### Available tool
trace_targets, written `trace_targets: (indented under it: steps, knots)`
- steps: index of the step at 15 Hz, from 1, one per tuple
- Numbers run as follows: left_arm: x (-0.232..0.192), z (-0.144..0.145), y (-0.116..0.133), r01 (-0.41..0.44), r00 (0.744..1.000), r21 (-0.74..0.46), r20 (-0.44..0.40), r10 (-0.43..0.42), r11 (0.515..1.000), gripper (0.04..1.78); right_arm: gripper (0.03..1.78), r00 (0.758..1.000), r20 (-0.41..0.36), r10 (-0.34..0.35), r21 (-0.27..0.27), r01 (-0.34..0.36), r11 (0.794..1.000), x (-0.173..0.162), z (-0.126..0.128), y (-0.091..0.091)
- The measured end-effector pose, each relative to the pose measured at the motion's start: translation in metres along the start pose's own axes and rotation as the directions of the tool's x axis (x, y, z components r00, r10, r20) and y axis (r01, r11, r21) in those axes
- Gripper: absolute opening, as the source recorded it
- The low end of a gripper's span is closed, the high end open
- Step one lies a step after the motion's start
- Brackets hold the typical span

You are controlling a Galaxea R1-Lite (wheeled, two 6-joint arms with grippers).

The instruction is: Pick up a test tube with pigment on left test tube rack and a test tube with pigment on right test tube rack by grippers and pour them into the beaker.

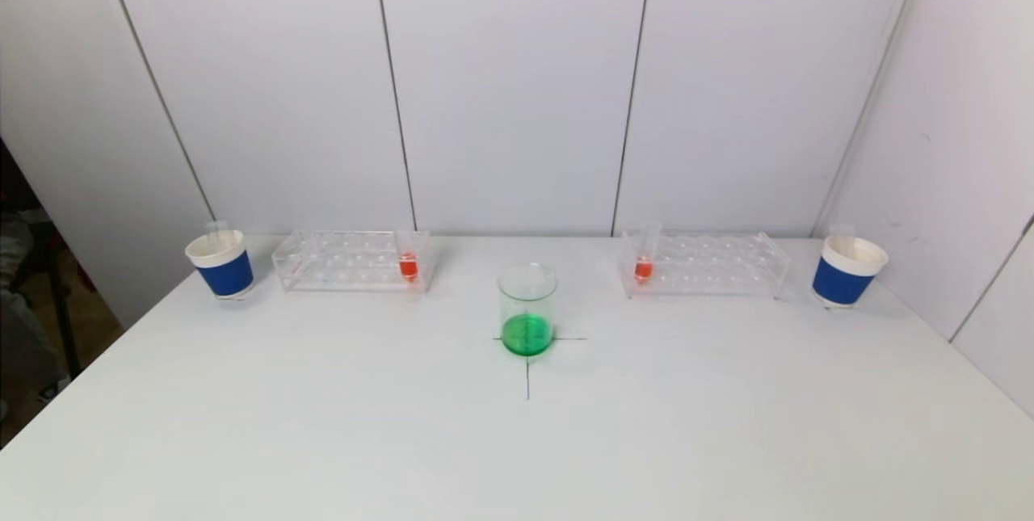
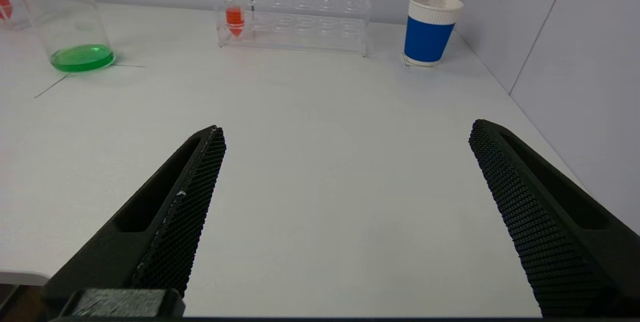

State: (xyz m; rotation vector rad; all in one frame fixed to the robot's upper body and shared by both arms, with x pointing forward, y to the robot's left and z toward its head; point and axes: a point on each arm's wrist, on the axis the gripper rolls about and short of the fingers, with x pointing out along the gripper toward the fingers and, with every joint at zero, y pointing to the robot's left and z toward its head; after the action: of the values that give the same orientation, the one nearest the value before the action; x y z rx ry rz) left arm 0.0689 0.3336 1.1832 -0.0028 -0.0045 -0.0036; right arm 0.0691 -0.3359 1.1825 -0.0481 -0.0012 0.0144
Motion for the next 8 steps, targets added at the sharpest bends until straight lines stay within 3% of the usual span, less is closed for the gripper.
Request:
trace_targets:
  steps: [8]
  knots:
    - [0.0,-0.0001,0.0,0.0,1.0,0.0,0.0,0.0,1.0,1.76,1.77,1.0,0.0,0.0,0.0,0.0,1.0,0.0,0.0,0.0]
